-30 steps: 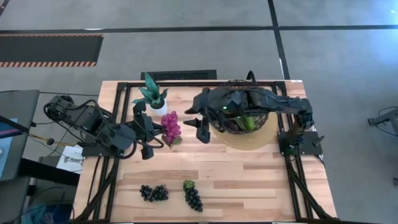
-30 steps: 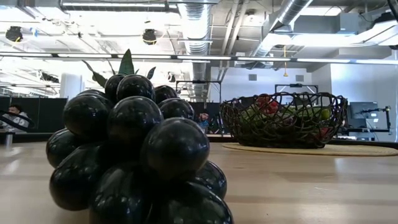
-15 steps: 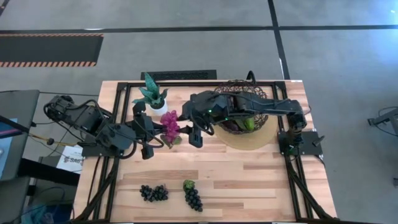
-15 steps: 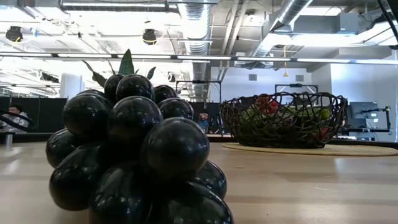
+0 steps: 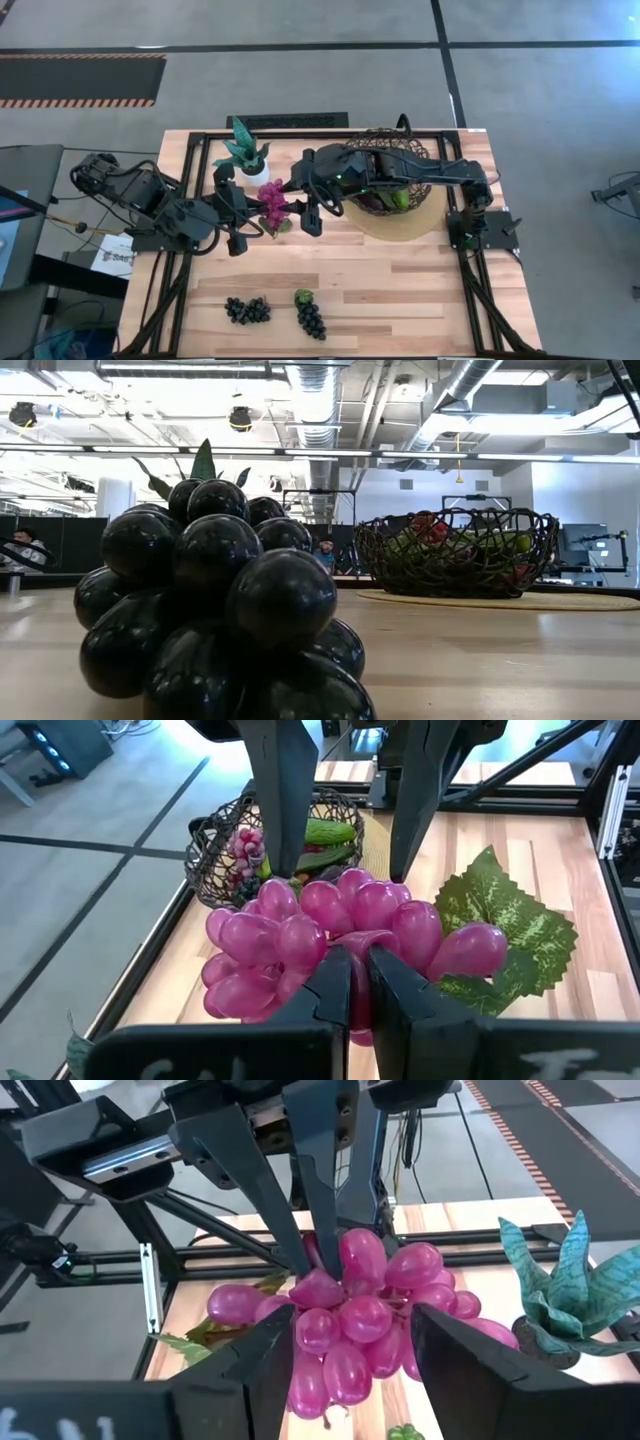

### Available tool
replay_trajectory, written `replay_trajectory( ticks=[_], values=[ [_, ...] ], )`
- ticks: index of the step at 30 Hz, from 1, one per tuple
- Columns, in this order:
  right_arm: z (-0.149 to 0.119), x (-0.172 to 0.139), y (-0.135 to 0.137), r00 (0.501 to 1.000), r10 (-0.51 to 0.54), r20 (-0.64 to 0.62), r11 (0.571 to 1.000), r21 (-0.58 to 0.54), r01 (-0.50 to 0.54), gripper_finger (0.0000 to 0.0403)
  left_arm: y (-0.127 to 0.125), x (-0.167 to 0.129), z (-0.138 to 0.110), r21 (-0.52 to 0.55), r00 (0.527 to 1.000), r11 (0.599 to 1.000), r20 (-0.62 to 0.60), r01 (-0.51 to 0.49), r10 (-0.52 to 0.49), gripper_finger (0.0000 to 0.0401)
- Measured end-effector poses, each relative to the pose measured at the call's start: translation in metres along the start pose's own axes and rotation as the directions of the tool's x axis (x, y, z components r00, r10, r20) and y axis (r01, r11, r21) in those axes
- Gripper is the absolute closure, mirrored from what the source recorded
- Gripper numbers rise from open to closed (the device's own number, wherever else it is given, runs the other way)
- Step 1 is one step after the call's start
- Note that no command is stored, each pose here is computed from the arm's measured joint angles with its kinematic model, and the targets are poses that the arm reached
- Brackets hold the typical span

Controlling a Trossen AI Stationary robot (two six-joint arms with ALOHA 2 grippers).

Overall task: Build produce basket
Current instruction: Put the purple grapes into the black wire basket

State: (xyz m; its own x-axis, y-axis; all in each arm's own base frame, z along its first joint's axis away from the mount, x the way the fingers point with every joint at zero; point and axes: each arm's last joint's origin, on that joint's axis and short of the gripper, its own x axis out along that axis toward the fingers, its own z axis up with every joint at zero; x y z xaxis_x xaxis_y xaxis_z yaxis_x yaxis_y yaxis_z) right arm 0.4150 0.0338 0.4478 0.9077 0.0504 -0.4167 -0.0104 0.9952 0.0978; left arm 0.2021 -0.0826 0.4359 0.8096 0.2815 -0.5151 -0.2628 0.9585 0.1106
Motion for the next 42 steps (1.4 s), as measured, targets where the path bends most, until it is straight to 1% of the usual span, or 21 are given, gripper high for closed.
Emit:
replay_trajectory(
  ticks=[4,7,9,21,23,26,28,30,34,42],
  values=[
    [-0.003,0.004,0.0,1.0,-0.001,-0.005,1.0,0.0,0.001,0.0184,0.0,0.0,0.0,0.0,1.0,1.0,-0.002,0.004,-0.004,0.0401],
    [-0.011,0.011,-0.004,0.999,-0.013,-0.043,1.0,0.002,0.014,0.0184,0.0,0.0,0.0,0.001,1.0,1.0,-0.004,0.004,-0.004,0.0401],
    [-0.011,0.011,-0.006,0.999,-0.018,-0.044,1.0,0.003,0.018,0.0185,0.0,0.0,0.0,0.0,1.0,1.0,-0.003,0.002,-0.002,0.0401],
    [-0.006,0.01,-0.011,1.0,-0.031,-0.005,0.999,-0.014,0.031,0.0185,0.0,0.0,0.0,-0.001,1.0,1.0,-0.002,0.004,-0.004,0.0401],
    [-0.005,0.011,-0.011,1.0,-0.03,0.007,0.999,-0.03,0.03,0.0185,0.0,0.0,0.0,-0.001,1.0,1.0,-0.002,0.004,-0.004,0.0401],
    [-0.004,0.021,-0.012,0.999,-0.025,0.044,0.999,-0.038,0.026,0.0185,0.0,0.0,-0.001,0.004,1.0,1.0,-0.009,0.005,-0.005,0.0401],
    [-0.003,0.022,-0.012,0.998,-0.015,0.065,0.999,-0.04,0.018,0.0185,0.0,0.0,-0.001,0.003,1.0,1.0,-0.008,0.002,-0.002,0.0401],
    [0.002,0.023,-0.012,0.993,-0.011,0.115,0.999,-0.042,0.016,0.0185,0.0,0.0,0.001,-0.011,1.0,1.0,0.005,0.008,-0.008,0.0401],
    [-0.001,0.026,-0.012,0.996,-0.014,0.091,0.999,-0.05,0.018,0.0185,0.0,0.0,-0.001,-0.003,1.0,1.0,-0.007,0.005,-0.005,0.0401],
    [0.0,0.025,-0.012,0.995,-0.012,0.1,0.998,-0.054,0.017,0.0185,0.0,0.0,0.0,-0.004,1.0,1.0,-0.002,0.004,-0.004,0.0401]
  ],
)
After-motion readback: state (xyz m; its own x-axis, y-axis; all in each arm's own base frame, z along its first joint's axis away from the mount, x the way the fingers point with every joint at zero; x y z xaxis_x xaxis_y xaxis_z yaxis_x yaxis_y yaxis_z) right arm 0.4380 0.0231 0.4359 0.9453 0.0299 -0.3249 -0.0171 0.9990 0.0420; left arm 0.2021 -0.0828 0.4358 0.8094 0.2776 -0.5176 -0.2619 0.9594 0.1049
